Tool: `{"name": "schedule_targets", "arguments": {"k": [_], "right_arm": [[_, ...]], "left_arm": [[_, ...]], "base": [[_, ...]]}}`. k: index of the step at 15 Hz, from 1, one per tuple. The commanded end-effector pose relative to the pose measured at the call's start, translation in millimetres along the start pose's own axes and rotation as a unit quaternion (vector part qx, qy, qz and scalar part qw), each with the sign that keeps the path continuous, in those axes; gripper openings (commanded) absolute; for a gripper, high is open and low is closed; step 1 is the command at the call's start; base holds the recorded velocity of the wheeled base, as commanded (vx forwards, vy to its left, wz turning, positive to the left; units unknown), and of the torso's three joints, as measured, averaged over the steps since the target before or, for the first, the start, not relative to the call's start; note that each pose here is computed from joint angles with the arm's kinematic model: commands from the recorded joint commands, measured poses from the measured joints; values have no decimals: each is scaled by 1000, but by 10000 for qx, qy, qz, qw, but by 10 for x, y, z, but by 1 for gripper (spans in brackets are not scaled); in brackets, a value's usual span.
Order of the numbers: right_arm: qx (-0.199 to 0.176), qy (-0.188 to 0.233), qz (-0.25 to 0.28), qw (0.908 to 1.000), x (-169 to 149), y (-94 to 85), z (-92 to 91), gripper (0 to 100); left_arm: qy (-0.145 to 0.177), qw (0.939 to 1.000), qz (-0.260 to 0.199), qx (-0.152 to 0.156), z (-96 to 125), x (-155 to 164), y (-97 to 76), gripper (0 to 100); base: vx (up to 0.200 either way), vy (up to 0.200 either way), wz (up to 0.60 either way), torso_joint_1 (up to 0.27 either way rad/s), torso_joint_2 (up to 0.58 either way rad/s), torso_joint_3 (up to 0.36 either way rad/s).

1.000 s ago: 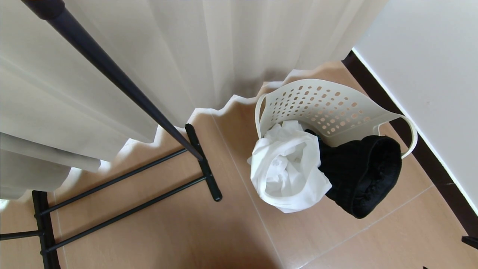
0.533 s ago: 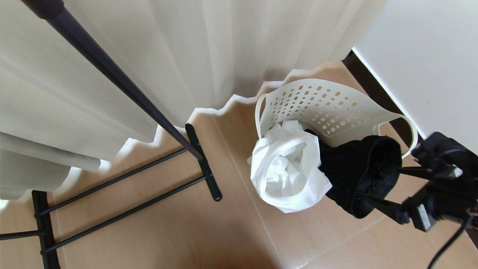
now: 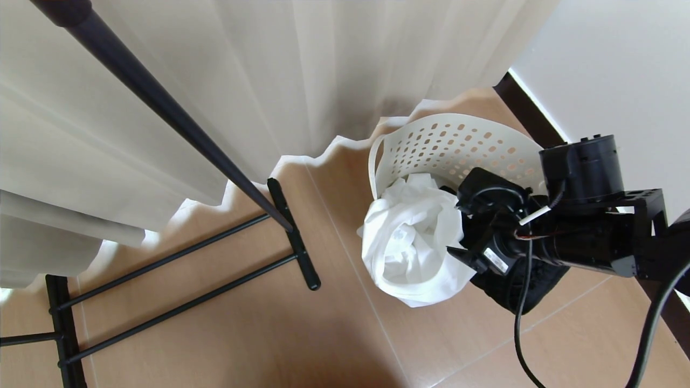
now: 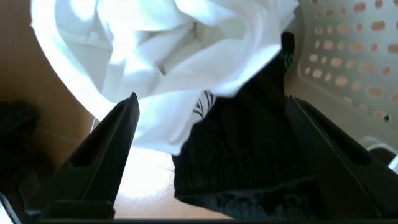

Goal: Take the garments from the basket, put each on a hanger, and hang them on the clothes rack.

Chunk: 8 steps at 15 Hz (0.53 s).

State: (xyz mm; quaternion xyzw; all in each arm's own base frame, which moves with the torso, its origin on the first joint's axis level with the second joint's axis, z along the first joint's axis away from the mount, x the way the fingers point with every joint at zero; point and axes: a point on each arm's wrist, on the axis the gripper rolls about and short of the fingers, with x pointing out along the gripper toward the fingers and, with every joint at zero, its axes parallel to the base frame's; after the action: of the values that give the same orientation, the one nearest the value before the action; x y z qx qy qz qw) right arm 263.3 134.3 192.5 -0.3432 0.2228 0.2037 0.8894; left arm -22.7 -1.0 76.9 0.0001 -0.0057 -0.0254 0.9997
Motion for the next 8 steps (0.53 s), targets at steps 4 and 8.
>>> {"name": "schedule_targets", "arguments": {"k": [4,8], "right_arm": [[-847,155,-179,9961,254,29,139,100],[-1679,250,-460,9844,538,0,309,100]], "left_arm": [[11,10000,1,-1,-1,1,0,100],[11,10000,1,-1,-1,1,0,100]], "base": [[0,0,0,0,0,0],[0,0,0,0,0,0]]}}
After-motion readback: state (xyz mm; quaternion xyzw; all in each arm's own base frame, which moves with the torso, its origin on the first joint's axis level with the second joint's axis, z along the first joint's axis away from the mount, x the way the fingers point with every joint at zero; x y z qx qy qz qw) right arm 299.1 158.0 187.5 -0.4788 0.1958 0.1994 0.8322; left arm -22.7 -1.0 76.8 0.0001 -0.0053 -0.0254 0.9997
